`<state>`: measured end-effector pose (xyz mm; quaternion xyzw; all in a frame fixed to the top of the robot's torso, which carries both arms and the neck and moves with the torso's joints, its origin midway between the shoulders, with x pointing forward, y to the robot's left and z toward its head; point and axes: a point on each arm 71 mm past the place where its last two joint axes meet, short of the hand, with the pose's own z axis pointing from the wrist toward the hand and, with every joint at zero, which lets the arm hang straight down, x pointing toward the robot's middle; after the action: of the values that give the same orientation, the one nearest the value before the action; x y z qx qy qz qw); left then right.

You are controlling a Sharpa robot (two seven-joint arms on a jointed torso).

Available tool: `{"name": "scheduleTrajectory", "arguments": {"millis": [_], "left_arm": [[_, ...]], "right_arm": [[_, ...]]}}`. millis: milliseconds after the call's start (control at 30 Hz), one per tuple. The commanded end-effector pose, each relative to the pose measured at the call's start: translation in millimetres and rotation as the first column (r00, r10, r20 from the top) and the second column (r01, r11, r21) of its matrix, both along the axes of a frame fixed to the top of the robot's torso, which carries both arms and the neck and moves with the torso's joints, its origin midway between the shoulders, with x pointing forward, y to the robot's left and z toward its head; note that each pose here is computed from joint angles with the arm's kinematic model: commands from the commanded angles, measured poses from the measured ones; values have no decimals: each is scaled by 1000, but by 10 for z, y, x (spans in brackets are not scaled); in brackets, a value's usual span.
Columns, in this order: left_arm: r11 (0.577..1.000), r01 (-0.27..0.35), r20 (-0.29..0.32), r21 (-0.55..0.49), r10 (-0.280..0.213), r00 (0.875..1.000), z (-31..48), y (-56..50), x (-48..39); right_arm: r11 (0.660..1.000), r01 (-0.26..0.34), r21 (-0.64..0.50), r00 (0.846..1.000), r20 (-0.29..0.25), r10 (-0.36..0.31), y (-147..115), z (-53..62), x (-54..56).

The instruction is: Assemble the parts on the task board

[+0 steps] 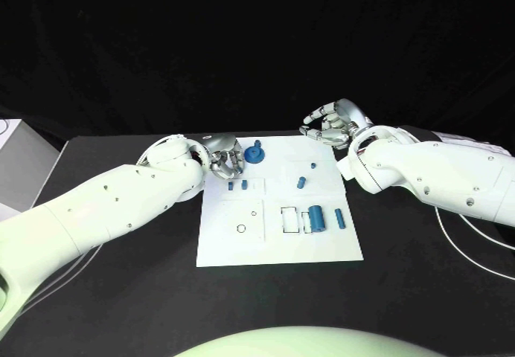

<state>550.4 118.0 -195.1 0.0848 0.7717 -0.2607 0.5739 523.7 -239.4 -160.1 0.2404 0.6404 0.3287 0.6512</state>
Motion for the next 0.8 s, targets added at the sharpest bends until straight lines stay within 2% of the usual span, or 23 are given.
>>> {"name": "scheduleTrajectory", "arguments": {"millis": [33, 800], "left_arm": [[1000, 8, -29, 29, -7, 1000, -51, -15, -15], [1000, 10, -23, 21, -10, 1000, -54, -23, -22]], "right_arm": [[1000, -12, -4, 1000, 9, 12, 16, 9, -4], [1000, -14, -4, 1000, 9, 14, 19, 9, -6]]}}
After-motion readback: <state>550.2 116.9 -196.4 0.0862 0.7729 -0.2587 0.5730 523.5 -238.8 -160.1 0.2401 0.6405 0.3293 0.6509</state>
